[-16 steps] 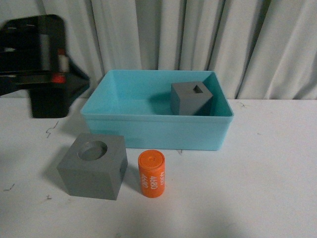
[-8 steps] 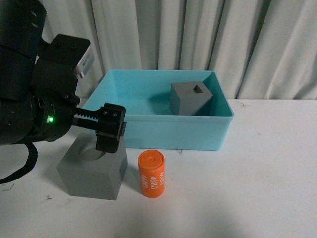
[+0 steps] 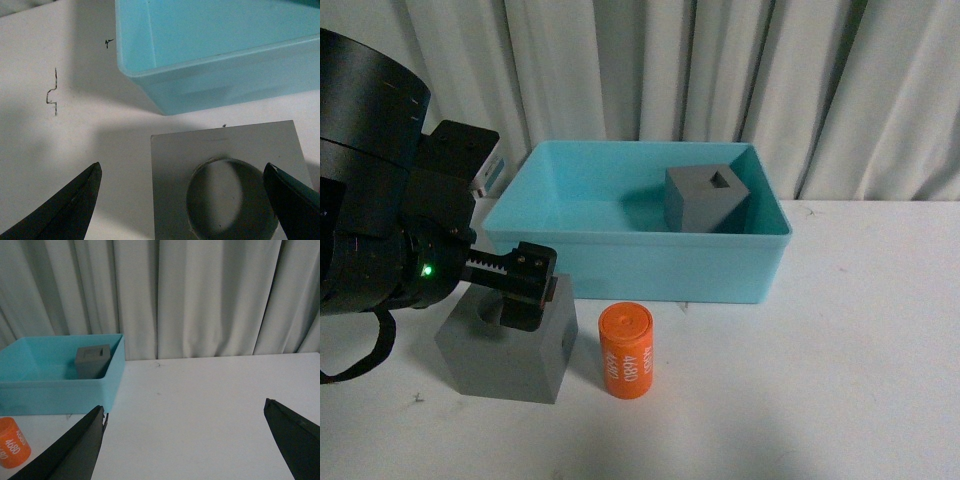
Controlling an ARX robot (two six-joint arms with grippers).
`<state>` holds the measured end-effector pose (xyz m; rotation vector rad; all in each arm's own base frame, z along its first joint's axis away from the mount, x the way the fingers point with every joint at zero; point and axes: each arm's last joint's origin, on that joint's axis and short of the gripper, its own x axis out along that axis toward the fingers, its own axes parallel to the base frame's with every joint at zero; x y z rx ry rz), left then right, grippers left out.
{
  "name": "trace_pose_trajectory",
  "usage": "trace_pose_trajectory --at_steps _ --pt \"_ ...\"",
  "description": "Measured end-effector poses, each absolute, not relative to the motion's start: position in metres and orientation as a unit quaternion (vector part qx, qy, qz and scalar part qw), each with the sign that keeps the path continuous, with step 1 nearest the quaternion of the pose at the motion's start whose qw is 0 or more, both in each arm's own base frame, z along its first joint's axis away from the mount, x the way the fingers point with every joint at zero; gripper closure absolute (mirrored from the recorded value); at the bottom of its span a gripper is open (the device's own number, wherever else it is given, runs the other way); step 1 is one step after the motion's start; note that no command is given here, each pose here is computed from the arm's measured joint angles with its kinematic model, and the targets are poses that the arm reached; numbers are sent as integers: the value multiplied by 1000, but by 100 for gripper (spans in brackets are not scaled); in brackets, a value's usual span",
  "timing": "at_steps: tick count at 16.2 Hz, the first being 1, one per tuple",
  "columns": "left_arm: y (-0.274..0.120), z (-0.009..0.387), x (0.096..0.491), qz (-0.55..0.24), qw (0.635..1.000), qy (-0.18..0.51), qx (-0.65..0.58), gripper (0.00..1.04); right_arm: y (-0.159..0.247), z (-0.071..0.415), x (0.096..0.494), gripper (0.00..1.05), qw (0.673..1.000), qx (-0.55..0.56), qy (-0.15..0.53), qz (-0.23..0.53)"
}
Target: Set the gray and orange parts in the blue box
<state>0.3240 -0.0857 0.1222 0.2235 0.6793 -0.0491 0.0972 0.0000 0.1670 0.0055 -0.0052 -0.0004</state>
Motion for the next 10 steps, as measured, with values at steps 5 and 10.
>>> trace_pose_trajectory --at_steps 5,10 --pt "-79 112 327 -19 932 344 115 7 0 167 97 6 1000 3 -2 0" --pt "-76 104 327 -20 927 356 115 7 0 167 97 6 1000 3 -2 0"
